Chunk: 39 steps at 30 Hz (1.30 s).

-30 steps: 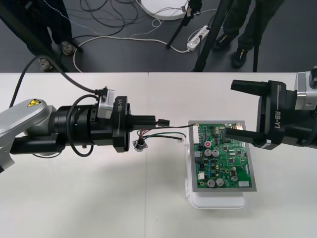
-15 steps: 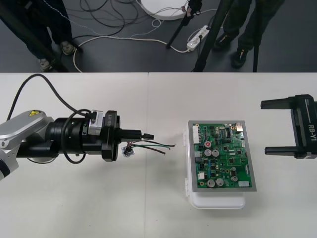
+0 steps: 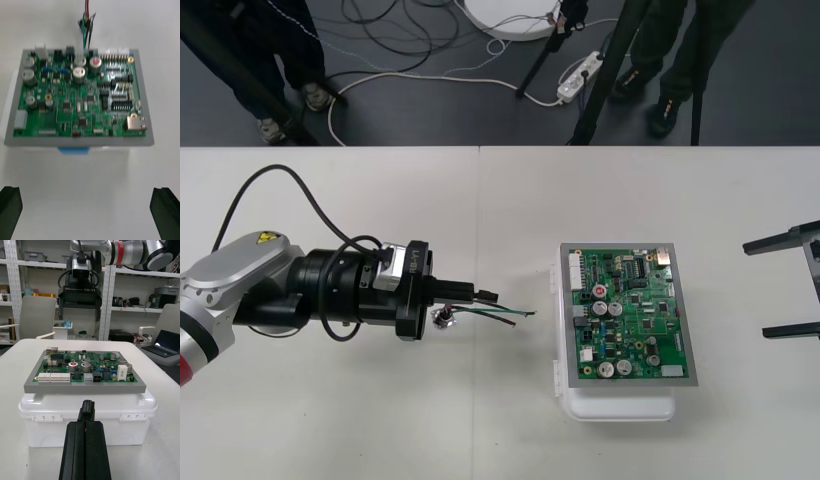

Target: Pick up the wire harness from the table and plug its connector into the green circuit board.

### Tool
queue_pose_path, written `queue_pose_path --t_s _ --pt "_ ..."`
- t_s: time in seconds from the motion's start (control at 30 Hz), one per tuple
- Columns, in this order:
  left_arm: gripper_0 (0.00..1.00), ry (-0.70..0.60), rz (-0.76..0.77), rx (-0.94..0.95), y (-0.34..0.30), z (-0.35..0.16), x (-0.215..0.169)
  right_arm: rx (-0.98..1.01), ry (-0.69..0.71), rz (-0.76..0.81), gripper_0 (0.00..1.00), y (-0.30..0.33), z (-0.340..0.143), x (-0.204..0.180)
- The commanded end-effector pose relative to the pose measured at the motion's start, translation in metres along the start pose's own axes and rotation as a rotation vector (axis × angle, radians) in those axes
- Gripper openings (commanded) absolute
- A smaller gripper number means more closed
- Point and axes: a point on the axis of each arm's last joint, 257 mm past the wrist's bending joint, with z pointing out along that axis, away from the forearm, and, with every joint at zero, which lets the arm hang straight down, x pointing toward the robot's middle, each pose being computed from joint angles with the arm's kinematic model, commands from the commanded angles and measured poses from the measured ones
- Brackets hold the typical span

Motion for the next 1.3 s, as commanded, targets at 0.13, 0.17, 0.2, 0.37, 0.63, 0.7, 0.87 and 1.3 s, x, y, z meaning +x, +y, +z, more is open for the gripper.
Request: queue_pose_path --t_s 0.13,0.17,0.2,0.37,0.63,0.7,0.87,1.3 --pt "0.0 0.019 0.019 0.011 -0.007 0.023 0.012 0.023 0.26 0.013 1.0 -0.014 -0.021 0.04" --pt "0.0 0.02 0.018 0.006 -0.006 0.023 0.013 0.022 0.276 0.017 1.0 -0.014 -0.021 0.042" --pt "0.0 0.023 0.015 0.0 -0.005 0.025 0.014 0.024 0.307 0.02 1.0 -0.014 -0.02 0.045" --pt "0.0 0.045 -0.001 -0.032 -0.002 0.035 0.024 0.028 0.416 0.012 1.0 -0.011 -0.013 0.047" --pt "0.0 0.049 -0.005 -0.06 0.002 0.046 0.025 0.012 0.499 0.033 1.0 -0.002 0.003 0.051" --pt "0.0 0.048 -0.012 -0.07 0.002 0.048 0.026 0.0 0.524 0.049 1.0 0.0 0.006 0.054" --pt "0.0 0.039 -0.019 -0.111 -0.001 0.06 0.022 -0.031 0.6 0.09 1.0 0.004 0.013 0.061" --pt "0.0 0.038 -0.033 -0.154 -0.015 0.081 0.017 -0.041 0.68 0.061 1.0 -0.003 0.042 0.061"
